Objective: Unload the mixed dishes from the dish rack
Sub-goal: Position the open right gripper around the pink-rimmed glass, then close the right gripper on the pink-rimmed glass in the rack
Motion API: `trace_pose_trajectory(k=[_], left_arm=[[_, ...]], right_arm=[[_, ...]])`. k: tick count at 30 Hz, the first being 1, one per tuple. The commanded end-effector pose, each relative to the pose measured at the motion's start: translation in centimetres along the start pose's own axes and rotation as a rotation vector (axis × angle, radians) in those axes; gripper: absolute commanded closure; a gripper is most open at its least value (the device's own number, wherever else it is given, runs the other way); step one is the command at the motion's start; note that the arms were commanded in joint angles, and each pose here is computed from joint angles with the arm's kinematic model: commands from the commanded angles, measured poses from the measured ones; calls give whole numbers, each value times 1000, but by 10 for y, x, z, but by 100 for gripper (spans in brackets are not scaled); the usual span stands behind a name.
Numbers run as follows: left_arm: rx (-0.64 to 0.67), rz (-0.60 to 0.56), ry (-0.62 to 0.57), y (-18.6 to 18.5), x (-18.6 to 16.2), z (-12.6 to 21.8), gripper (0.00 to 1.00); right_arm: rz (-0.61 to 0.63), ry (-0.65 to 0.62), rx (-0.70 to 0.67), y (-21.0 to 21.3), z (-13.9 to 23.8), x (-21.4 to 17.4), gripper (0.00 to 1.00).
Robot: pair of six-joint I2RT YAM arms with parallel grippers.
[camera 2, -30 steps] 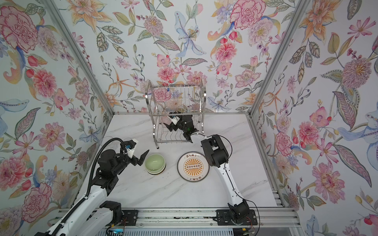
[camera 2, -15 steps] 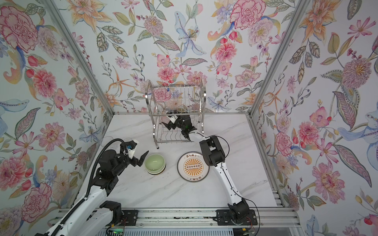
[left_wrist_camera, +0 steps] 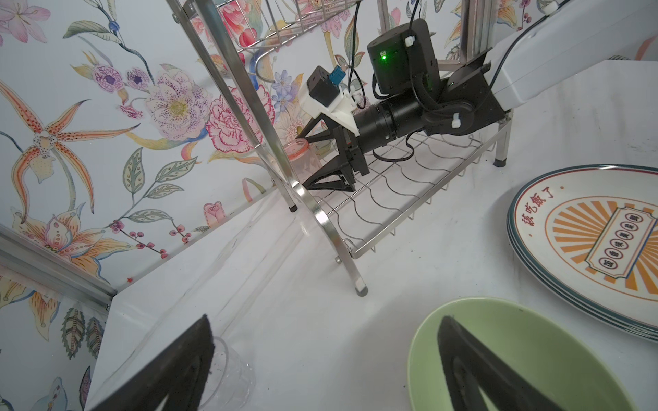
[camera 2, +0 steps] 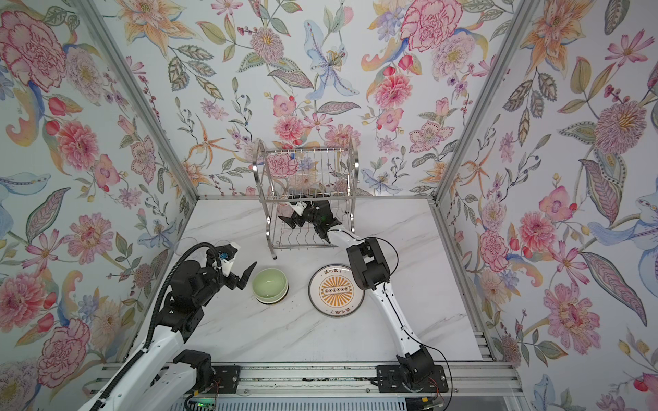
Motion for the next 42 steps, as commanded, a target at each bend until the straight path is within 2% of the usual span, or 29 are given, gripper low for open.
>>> trace_pose_trajectory(k=[1, 6, 10, 22, 32, 42], left_arm=[[12, -22, -21, 3, 10, 0, 1], [18, -25, -12, 4, 10, 1, 1], [13, -27, -9, 3, 9, 0, 1], [23, -78, 61, 5, 6, 2, 1], [19, -78, 58, 4, 6, -1, 1], [24, -130, 100, 6, 2, -3, 1]], right_arm=[[-57, -41, 40, 5, -1, 0, 5], [-60, -75, 28, 7, 1, 5, 6], [-78, -78, -12, 1, -2, 1, 1], [-43, -24, -54, -2, -13, -11, 0], [-72, -26, 75, 4, -10, -6, 14], [-106, -82, 61, 6, 3, 12, 23]])
Point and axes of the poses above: each gripper's point midway between its finger pads, its own z axis back along the fingers, its own y axis along the line the jaws close on, x = y × z, the point moved 10 cm from there along z, back along the fingers, and after that the axes turned 6 degrees about -z, right-handed, at the moved point
